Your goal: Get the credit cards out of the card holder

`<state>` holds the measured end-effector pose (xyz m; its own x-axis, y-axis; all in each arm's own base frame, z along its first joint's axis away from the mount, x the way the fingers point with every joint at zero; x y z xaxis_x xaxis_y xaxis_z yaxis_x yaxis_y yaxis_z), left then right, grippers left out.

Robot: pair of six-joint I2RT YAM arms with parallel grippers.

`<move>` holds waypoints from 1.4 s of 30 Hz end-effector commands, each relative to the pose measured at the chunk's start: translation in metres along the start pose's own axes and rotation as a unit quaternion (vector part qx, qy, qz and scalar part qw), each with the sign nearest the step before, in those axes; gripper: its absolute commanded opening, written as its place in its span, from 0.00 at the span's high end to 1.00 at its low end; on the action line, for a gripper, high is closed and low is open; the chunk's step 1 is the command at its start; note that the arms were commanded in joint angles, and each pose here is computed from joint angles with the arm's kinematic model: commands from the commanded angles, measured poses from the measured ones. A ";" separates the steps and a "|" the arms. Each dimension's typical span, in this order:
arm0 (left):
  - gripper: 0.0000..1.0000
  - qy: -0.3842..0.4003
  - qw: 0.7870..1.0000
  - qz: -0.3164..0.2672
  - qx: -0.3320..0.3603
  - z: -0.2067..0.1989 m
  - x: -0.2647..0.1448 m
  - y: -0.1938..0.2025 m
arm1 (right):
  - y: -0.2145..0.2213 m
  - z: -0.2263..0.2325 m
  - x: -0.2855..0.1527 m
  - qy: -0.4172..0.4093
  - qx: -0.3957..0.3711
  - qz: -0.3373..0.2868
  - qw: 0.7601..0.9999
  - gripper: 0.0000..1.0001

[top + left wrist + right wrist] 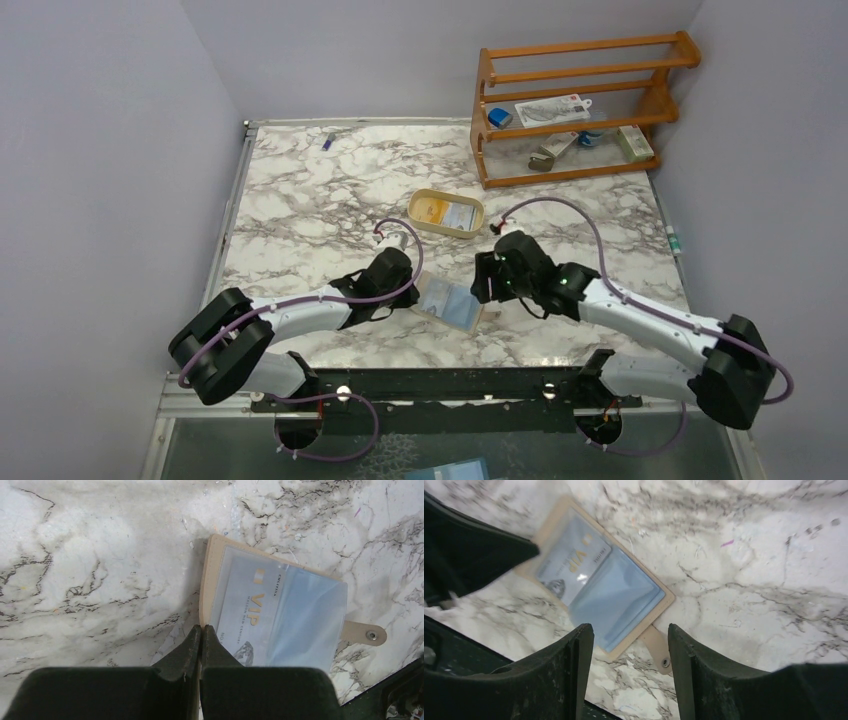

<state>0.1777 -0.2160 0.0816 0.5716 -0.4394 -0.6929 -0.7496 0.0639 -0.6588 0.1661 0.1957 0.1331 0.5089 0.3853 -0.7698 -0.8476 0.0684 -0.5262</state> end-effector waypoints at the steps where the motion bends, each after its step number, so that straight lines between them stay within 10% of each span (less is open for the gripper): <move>1: 1.00 -0.010 1.000 -0.015 0.006 0.001 -0.003 -0.010 | -0.028 0.010 -0.034 -0.030 0.021 -0.093 0.995 0.38; 8: 1.00 -0.005 1.000 -0.015 0.001 -0.001 -0.001 -0.011 | -0.023 0.050 -0.015 -0.126 0.036 -0.002 0.991 0.38; 18: 1.00 0.003 0.999 -0.026 -0.030 -0.002 -0.009 -0.010 | 0.009 0.077 0.002 -0.337 0.173 0.043 0.924 0.40; 42: 1.00 0.010 0.998 -0.023 -0.058 0.006 -0.006 0.010 | 0.033 0.045 0.059 -0.290 0.295 -0.009 0.910 0.42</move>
<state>0.1709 -0.2096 0.0880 0.6029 -0.4665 -0.6471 -0.7470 -0.0454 -0.6632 0.1486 0.2474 0.0740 0.4695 0.7708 -0.4306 -0.8734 0.4770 -0.0984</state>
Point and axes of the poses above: each gripper's point midway between its finger pads, its own x axis out along the fingers, its own z axis along the line the jaws close on, y = z × x, the point moved 7 cm from there along -x, back along the fingers, and after that the axes turned 14 degrees about x, right-handed, at the moved point
